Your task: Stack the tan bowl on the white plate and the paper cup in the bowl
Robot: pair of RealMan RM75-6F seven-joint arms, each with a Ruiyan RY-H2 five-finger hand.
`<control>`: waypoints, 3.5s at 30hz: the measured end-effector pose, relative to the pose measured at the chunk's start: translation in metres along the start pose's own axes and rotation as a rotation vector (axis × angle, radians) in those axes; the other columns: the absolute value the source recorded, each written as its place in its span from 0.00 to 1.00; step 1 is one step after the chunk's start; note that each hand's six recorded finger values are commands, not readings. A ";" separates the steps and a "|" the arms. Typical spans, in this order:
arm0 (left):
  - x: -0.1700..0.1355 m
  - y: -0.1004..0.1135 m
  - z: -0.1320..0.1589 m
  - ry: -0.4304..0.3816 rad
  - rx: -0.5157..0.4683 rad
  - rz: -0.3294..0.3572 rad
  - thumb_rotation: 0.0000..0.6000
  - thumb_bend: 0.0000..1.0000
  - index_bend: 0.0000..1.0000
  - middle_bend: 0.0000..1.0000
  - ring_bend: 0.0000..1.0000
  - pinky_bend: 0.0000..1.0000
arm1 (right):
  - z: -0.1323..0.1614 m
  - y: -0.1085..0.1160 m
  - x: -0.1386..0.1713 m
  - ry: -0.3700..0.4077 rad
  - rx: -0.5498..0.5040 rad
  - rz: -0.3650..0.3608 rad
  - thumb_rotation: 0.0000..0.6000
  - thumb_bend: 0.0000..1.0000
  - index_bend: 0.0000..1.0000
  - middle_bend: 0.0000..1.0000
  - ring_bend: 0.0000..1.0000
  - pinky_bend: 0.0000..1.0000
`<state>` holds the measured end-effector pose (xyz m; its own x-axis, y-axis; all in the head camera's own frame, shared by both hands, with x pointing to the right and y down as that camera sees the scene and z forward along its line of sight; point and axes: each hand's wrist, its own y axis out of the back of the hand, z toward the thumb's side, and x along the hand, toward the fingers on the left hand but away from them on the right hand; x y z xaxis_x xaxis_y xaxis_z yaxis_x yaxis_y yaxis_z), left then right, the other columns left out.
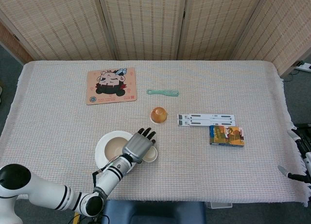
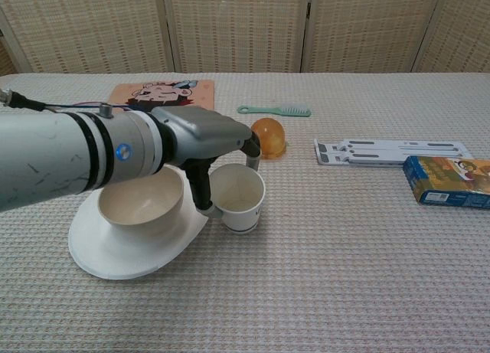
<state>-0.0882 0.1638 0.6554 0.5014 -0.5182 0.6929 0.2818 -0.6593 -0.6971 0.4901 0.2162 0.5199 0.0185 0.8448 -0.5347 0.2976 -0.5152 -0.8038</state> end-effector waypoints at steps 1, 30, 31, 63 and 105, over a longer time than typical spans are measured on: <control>-0.001 0.001 0.000 -0.001 -0.004 0.002 1.00 0.25 0.40 0.12 0.00 0.16 | 0.000 0.000 0.000 0.000 0.001 0.002 1.00 0.21 0.00 0.00 0.00 0.00; -0.047 0.058 -0.030 0.108 -0.124 0.008 1.00 0.25 0.41 0.13 0.00 0.16 | 0.001 -0.007 -0.006 -0.018 0.027 0.019 1.00 0.21 0.00 0.00 0.00 0.00; -0.051 0.061 -0.035 0.120 -0.121 0.012 1.00 0.25 0.41 0.13 0.00 0.16 | 0.001 -0.008 -0.006 -0.019 0.031 0.020 1.00 0.21 0.00 0.00 0.00 0.00; -0.084 0.029 -0.093 0.213 -0.235 -0.056 1.00 0.25 0.42 0.13 0.00 0.16 | 0.005 -0.013 -0.008 -0.028 0.050 0.026 1.00 0.21 0.00 0.00 0.00 0.00; -0.058 -0.034 -0.115 0.194 -0.336 -0.115 1.00 0.23 0.30 0.13 0.00 0.16 | 0.002 -0.013 -0.010 -0.041 0.049 0.025 1.00 0.21 0.00 0.00 0.00 0.00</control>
<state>-0.2215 0.1538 0.6604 0.3098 -0.5027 0.8070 0.0277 -0.8437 -0.5362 0.4839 0.2136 0.5349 -0.0143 0.8257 -0.5639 0.2501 -0.5431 -0.8016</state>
